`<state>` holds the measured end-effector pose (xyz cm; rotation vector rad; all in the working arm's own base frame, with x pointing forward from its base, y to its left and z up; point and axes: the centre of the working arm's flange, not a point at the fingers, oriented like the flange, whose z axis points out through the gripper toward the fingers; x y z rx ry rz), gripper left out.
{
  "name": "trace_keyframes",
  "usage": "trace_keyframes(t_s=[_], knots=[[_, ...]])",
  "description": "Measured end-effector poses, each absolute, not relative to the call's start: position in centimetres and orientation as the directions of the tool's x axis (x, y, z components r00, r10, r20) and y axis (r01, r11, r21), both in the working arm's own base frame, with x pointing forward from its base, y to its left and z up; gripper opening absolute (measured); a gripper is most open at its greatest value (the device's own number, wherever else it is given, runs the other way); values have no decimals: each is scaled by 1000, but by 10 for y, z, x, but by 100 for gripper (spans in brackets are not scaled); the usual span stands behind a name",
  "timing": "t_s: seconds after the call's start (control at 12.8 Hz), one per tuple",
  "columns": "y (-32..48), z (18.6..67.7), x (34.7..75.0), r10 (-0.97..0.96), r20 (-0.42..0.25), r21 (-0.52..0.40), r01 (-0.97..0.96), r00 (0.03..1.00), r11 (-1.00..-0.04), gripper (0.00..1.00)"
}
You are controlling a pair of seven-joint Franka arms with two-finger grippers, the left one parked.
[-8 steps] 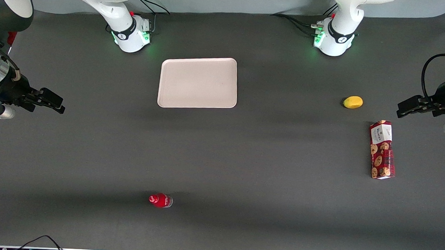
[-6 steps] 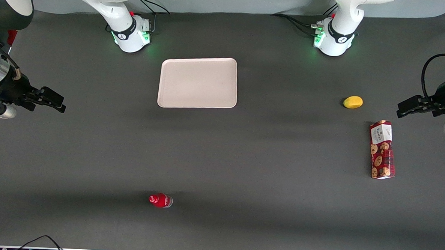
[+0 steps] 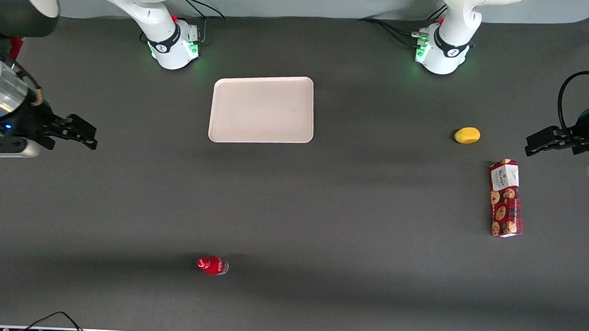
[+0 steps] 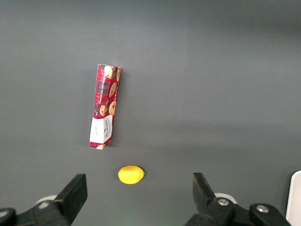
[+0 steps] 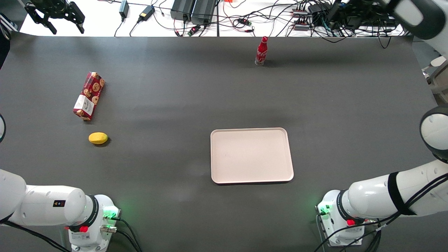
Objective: Place coke bottle on tray
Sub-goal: 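Move the open right gripper toward the red Coca-Cola bottle lying down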
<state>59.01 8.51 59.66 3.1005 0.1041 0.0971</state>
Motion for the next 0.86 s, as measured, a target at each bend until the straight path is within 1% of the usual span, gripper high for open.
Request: trace_keyframes(t_s=[0.08,0.24,0.39,0.47,0.63,0.86], knots=[[111,588,601,95,57,38,93,994,-995,100],[152,557,637,84,48,6,84,995,-996,100],[171,516,675,80,40,-39,82,996,-996,100],[179,493,692,83,51,-58,86,995,-995,100],[207,454,709,103,75,-74,108,992,-991,100],[246,421,720,117,116,-33,121,986,-992,100]])
